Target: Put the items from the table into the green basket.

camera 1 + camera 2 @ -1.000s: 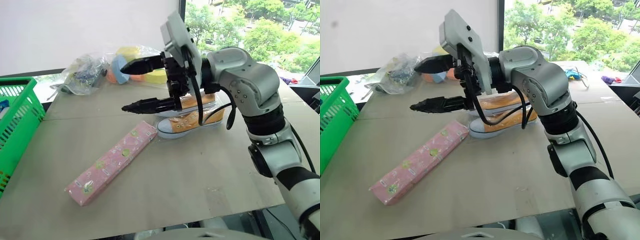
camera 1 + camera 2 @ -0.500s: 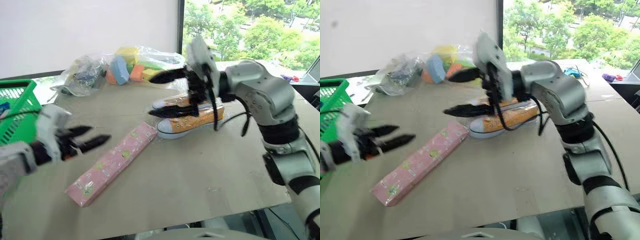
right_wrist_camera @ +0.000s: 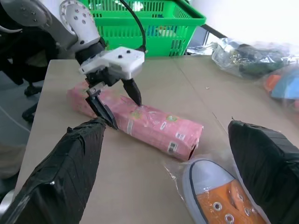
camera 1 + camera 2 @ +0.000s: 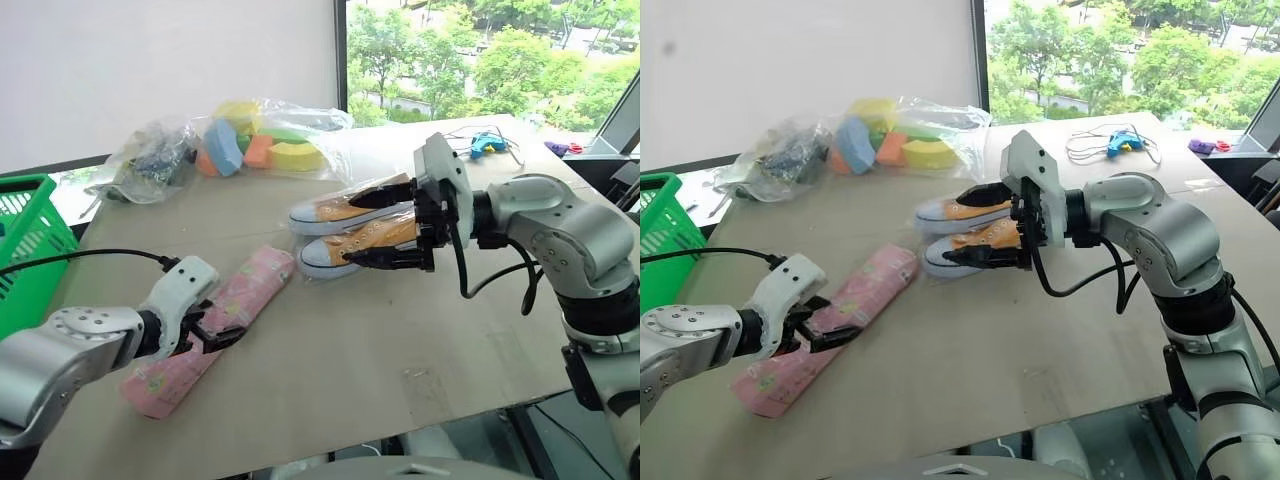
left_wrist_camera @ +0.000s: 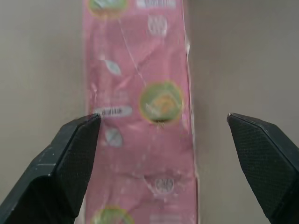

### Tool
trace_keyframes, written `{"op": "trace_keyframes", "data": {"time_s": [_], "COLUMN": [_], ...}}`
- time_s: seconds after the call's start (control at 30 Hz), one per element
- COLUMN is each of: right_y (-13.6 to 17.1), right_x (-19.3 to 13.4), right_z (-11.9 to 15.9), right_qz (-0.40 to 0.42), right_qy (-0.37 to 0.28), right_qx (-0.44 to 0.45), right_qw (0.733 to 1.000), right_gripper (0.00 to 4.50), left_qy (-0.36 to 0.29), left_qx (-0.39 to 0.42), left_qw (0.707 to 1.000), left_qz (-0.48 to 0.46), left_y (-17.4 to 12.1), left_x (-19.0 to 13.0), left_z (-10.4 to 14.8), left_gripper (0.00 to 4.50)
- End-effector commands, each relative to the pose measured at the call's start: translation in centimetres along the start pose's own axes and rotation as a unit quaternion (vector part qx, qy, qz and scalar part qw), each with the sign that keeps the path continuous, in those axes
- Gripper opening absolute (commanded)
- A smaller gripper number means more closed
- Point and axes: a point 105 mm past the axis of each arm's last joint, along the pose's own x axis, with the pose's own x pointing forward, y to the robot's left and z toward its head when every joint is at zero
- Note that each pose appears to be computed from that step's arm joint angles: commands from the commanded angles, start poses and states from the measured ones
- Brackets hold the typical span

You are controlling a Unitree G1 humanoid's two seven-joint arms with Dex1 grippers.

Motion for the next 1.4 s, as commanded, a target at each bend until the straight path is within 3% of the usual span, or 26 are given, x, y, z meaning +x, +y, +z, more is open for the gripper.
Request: {"op": "trace_keyframes", "data": {"time_s": [0.03,0.27,0.43,0.5,0.8,0.9,1.0,1.1,1.17,1.23,1.4], "right_y": [0.2,0.3,0.4,0.4,1.8,1.0,-0.6,-2.2,-3.4,-4.0,-3.6], "right_x": [-0.5,-0.5,-0.4,-0.3,0.0,0.9,2.1,3.1,3.7,4.1,4.9], "right_z": [1.1,0.8,0.7,0.7,0.0,0.6,3.0,6.5,8.5,9.8,11.4], "right_qz": [-0.018,-0.025,-0.02,-0.014,0.068,0.064,0.028,-0.011,-0.047,-0.063,-0.055], "right_qy": [-0.015,-0.011,-0.008,-0.007,0.016,-0.001,-0.058,-0.132,-0.164,-0.182,-0.208], "right_qx": [-0.017,-0.015,-0.018,-0.02,-0.052,-0.077,-0.106,-0.118,-0.128,-0.136,-0.14], "right_qw": [1.0,0.999,1.0,1.0,0.996,0.995,0.992,0.984,0.977,0.972,0.967], "right_gripper": [4.5,4.5,4.5,4.5,4.5,4.5,4.5,4.5,4.5,4.5,4.5], "left_qy": [0.048,0.055,0.033,-0.013,-0.153,-0.233,-0.332,-0.409,-0.412,-0.397,-0.295], "left_qx": [0.01,0.038,0.053,0.017,-0.098,-0.134,-0.171,-0.198,-0.172,-0.139,-0.032], "left_qw": [0.999,0.995,0.996,0.999,0.983,0.963,0.919,0.842,0.803,0.784,0.793], "left_qz": [0.021,0.073,0.067,0.047,0.009,0.029,0.126,0.291,0.394,0.457,0.532], "left_y": [0.5,2.0,2.5,2.4,3.7,5.7,10.7,17.6,20.6,22.4,25.1], "left_x": [1.3,3.0,2.9,2.5,-2.0,-4.5,-9.0,-16.0,-20.1,-22.7,-24.0], "left_z": [-2.4,-4.1,-4.4,-3.4,-0.9,1.4,4.2,5.2,4.7,4.2,3.4], "left_gripper": [4.45,4.45,2.36,1.57,1.57,1.57,1.57,1.57,1.57,1.57,1.57]}}
